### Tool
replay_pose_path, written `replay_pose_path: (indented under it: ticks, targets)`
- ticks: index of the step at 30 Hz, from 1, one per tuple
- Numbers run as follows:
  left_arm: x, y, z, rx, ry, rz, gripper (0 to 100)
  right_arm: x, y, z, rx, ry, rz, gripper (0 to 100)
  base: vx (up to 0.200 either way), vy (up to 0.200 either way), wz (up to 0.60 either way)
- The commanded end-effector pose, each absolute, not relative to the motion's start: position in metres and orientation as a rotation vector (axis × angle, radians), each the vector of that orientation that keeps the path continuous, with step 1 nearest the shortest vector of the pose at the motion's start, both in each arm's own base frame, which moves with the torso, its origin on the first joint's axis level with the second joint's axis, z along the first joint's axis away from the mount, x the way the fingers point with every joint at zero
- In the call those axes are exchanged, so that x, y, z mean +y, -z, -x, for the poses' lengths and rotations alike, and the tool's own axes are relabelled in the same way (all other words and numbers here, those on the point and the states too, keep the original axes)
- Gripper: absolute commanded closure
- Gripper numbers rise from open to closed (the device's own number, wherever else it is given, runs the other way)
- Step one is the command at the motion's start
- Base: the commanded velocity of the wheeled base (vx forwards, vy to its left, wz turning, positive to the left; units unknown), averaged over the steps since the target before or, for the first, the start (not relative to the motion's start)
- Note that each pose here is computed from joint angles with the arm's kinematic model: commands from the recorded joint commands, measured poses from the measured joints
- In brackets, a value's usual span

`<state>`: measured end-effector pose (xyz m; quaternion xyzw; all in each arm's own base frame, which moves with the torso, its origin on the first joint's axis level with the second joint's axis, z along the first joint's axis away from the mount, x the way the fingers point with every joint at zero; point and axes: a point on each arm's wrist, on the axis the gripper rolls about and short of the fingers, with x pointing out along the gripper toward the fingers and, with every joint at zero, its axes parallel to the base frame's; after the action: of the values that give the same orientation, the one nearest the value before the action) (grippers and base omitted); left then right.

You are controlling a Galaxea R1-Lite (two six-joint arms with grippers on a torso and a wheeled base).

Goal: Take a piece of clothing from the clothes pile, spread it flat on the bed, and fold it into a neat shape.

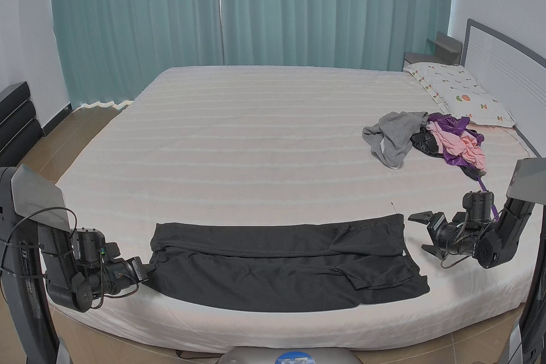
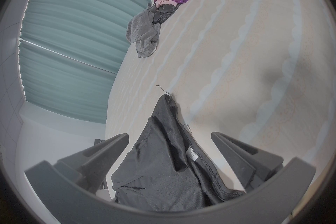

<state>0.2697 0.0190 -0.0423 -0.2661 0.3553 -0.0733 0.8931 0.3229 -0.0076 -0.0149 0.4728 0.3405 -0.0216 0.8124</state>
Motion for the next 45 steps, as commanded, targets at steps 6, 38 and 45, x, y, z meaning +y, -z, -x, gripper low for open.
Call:
replay_pose_path:
  ticks: [6, 38, 45]
  targets:
    - [0.024, 0.043, -0.253, 0.754, 0.126, 0.549, 100, -0.008, 0.015, -0.323, 0.728, 0.046, -1.01, 0, 0.0, 0.0, 0.0]
    - [0.022, 0.044, -0.229, 0.811, 0.11, 0.526, 0, -0.008, 0.015, -0.323, 0.728, 0.046, -1.01, 0, 0.0, 0.0, 0.0]
    - [0.025, 0.03, -0.245, 0.702, 0.115, 0.514, 0, -0.008, 0.014, -0.323, 0.727, 0.045, -1.01, 0, 0.0, 0.0, 0.0]
